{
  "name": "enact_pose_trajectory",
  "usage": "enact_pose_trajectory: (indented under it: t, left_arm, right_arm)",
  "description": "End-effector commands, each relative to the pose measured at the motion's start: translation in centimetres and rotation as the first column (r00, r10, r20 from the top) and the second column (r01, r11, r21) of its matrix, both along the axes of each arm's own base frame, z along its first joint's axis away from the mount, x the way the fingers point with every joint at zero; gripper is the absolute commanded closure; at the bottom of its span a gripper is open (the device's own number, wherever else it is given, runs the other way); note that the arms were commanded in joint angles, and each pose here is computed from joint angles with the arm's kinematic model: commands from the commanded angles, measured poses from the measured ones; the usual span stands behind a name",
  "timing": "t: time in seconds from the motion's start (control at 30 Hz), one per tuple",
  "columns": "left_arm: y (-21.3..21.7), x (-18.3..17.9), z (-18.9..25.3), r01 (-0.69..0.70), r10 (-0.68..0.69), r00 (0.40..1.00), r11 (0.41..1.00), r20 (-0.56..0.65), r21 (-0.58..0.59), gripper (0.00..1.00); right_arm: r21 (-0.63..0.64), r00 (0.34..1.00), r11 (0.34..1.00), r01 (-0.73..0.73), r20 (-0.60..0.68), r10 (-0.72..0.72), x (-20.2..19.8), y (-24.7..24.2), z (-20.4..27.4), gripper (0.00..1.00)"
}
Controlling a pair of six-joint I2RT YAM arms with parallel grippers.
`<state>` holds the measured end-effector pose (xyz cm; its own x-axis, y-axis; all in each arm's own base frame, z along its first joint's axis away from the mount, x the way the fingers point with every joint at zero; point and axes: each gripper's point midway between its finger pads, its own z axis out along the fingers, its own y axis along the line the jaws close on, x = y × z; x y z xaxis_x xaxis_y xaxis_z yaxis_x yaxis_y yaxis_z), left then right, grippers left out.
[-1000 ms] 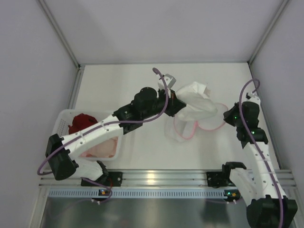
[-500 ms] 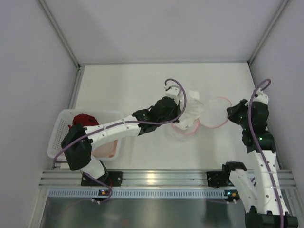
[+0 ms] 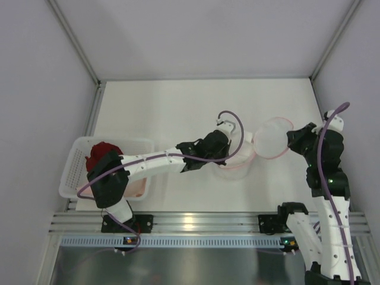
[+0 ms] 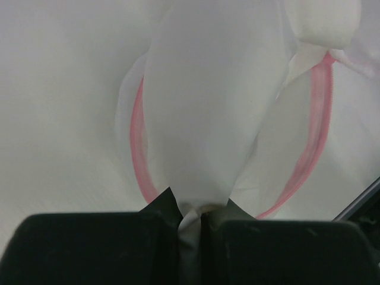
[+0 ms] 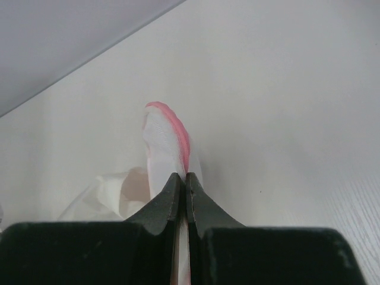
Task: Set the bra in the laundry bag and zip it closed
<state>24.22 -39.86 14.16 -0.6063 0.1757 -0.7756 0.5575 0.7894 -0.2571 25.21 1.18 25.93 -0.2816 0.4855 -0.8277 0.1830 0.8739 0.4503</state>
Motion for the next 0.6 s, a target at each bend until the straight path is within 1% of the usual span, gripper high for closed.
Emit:
enact_pose_trajectory:
  t: [0.0, 0.07, 0.17, 0.23, 0.27, 0.3, 0.37, 0.47, 0.57]
  left_arm:
    - [-0.6, -1.1, -0.3, 0.071, -0.071, 0.997, 0.997, -0.015, 0.004, 1.0]
    - [-0.9, -1.9, -0.8, 0.125, -0.125, 0.992, 0.992, -0.025, 0.015, 1.0]
    - [-1.6, -2.9, -1.5, 0.209, -0.208, 0.978, 0.977, -0.025, 0.038, 1.0]
    - [-2.8, -3.8, -1.8, 0.273, -0.273, 0.962, 0.96, -0.009, 0.064, 1.0]
    - [-3.1, -4.3, -3.2, 0.294, -0.292, 0.956, 0.951, -0.037, 0.092, 1.0]
    - [-4.1, -4.5, -2.9, 0.311, -0.31, 0.95, 0.946, -0.033, 0.087, 1.0]
    - [-4.6, -4.6, -4.4, 0.317, -0.311, 0.948, 0.942, -0.066, 0.111, 1.0]
    - [-4.9, -4.3, -5.3, 0.302, -0.291, 0.952, 0.943, -0.093, 0.141, 1.0]
    - [-5.0, -4.2, -5.7, 0.309, -0.297, 0.95, 0.938, -0.095, 0.159, 1.0]
  right_arm:
    - [0.001, 0.994, 1.0, 0.01, 0.113, -0.01, -0.4, -0.1, 3.5, 1.0]
    - [-0.005, 0.992, 0.999, 0.035, 0.119, -0.035, -0.3, -0.5, 3.2, 1.0]
    - [0.011, 0.991, 1.0, 0.02, 0.134, -0.021, -0.1, -0.2, 3.1, 1.0]
    - [0.033, 0.987, 0.999, -0.04, 0.158, 0.034, 0.0, 0.9, 3.6, 1.0]
    - [0.037, 0.985, 0.998, -0.052, 0.169, 0.045, 0.0, 1.2, 3.8, 1.0]
    - [0.042, 0.981, 0.997, -0.064, 0.187, 0.055, 0.0, 1.4, 4.3, 1.0]
    - [0.041, 0.974, 0.997, -0.071, 0.217, 0.061, -0.3, 1.5, 5.2, 1.0]
    - [0.023, 0.957, 0.999, -0.048, 0.289, 0.039, -1.7, 1.1, 7.2, 1.0]
    - [0.029, 0.939, 0.999, -0.031, 0.344, 0.019, -2.6, 0.9, 8.5, 1.0]
